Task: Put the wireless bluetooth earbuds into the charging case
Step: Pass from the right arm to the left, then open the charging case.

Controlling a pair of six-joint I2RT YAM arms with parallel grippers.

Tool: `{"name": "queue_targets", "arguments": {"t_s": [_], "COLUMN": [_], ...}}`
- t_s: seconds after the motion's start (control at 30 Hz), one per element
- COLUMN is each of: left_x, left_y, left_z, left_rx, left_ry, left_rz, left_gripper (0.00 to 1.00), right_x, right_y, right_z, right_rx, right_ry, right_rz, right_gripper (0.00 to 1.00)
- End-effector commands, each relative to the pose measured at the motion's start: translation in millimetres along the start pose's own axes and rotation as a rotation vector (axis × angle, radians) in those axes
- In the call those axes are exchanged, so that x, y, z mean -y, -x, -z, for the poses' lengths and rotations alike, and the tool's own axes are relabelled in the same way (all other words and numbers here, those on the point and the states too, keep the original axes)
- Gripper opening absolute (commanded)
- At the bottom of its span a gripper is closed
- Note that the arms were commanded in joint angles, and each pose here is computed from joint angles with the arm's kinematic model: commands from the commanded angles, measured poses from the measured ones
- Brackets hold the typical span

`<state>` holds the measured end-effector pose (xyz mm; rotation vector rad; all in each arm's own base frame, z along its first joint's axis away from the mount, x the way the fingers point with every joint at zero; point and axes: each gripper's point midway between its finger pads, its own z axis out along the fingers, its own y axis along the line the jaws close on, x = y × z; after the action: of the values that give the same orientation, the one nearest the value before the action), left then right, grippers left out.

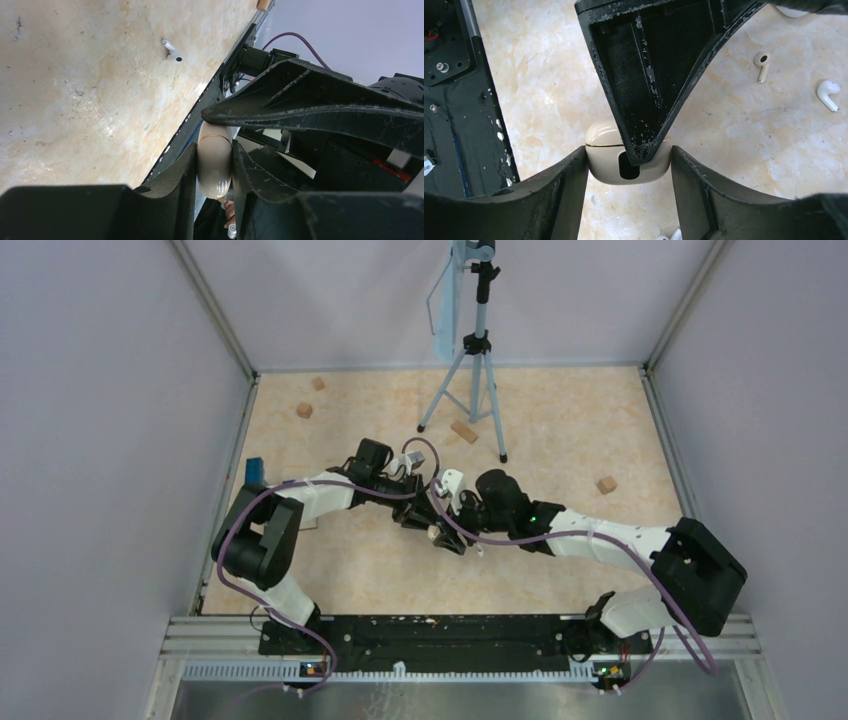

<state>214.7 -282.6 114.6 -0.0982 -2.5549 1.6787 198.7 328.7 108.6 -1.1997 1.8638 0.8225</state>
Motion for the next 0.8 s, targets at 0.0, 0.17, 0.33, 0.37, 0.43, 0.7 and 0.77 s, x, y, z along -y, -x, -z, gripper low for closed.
{"name": "queue_targets", "arguments": {"t_s": [0.0, 0.17, 0.33, 0.37, 0.43, 0.7, 0.77], "left_x": [15.2, 15.9, 16.9, 17.8, 22.4, 58.4, 70.6], "left_y": [1.8, 3.5, 9.1, 11.0, 13.6, 28.4, 32.2], "left_z": [4.3, 5.2, 5.2, 6.0, 7.3, 15.5, 20.7], "left_rx": [0.012, 0.02, 0.026, 0.031, 0.038, 0.096, 0.145], "left_ry": [-0.031, -0.03, -0.028, -0.029, -0.04, -0.126, -0.14], "left_rz": [-0.047, -0.047, -0.045, -0.045, -0.051, -0.146, -0.206], "left_gripper": [0.05, 0.0, 0.0, 0.0, 0.0, 0.0, 0.0], "right_x": [1.8, 7.7, 14.8, 20.4, 28.4, 32.4, 29.0], "right_y": [20.4, 25.1, 37.6, 38.8, 48.2, 68.8, 69.5], "right_z": [-3.1, 5.0, 29.7, 37.7, 56.6, 100.4, 98.2], "right_rx": [0.025, 0.036, 0.073, 0.079, 0.141, 0.521, 0.531], "right_ry": [-0.018, -0.075, -0.166, -0.207, -0.242, -0.089, -0.046], "right_rz": [-0.005, -0.05, -0.124, -0.153, -0.244, -0.752, -0.83], "right_gripper": [0.67, 0.91, 0.92, 0.92, 0.92, 0.93, 0.93]}}
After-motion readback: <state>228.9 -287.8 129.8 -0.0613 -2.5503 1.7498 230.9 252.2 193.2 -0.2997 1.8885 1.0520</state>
